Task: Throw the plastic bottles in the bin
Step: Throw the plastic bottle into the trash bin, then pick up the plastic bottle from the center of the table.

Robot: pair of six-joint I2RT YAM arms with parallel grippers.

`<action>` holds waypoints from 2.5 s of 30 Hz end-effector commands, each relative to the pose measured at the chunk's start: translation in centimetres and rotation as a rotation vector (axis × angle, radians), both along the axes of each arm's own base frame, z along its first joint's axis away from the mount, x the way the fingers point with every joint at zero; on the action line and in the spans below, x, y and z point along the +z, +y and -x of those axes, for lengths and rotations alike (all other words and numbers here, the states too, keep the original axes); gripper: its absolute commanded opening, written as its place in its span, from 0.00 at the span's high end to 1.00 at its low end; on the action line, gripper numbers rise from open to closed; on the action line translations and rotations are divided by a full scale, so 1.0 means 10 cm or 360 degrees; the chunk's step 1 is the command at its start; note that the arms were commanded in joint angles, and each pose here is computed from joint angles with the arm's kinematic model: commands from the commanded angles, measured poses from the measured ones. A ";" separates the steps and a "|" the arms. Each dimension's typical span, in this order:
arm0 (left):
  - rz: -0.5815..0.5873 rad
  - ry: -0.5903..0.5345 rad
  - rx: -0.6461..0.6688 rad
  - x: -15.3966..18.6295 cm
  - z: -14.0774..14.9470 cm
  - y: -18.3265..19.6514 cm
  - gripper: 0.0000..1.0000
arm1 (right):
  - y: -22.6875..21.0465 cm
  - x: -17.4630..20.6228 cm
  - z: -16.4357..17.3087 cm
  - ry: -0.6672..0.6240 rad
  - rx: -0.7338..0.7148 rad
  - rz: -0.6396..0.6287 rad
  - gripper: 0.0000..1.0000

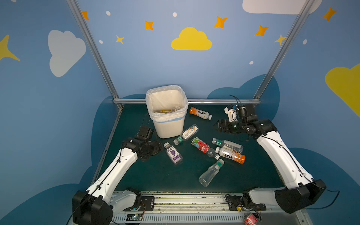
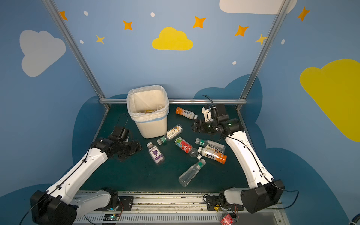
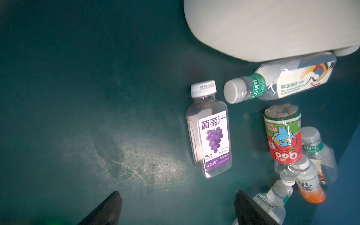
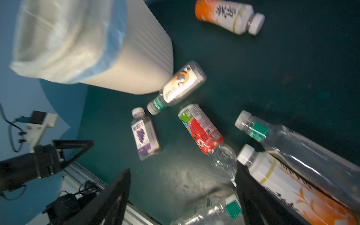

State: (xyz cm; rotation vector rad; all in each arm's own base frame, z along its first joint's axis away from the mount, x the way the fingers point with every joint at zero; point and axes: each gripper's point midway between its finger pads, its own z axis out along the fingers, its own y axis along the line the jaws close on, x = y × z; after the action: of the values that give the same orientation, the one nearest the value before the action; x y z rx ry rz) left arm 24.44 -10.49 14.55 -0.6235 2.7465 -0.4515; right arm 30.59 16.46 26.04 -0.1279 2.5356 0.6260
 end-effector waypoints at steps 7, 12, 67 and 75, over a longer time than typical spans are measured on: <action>0.0081 0.0106 -0.0002 -0.26 0.06 -0.25 0.12 | -0.03 -0.25 0.27 0.0136 0.0047 0.0037 0.19; 0.0059 0.0181 0.0053 -0.40 0.13 -0.22 0.17 | 0.16 -0.37 0.30 0.0186 0.0121 0.0000 0.21; -0.0169 0.0455 -0.0078 -1.06 -0.41 -0.94 0.12 | -0.03 -0.84 0.12 0.0439 0.0340 0.0247 0.15; -0.0233 0.0465 -0.0103 -1.11 -0.41 -0.88 0.16 | -0.04 -0.83 0.11 0.0444 0.0333 0.0235 0.15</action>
State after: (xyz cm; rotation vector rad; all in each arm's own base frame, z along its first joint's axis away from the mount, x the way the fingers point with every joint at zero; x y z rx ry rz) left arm 28.52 -19.89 3.66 -0.6353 3.0348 -0.2526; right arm 30.06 16.13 17.69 -0.3803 2.8495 0.5521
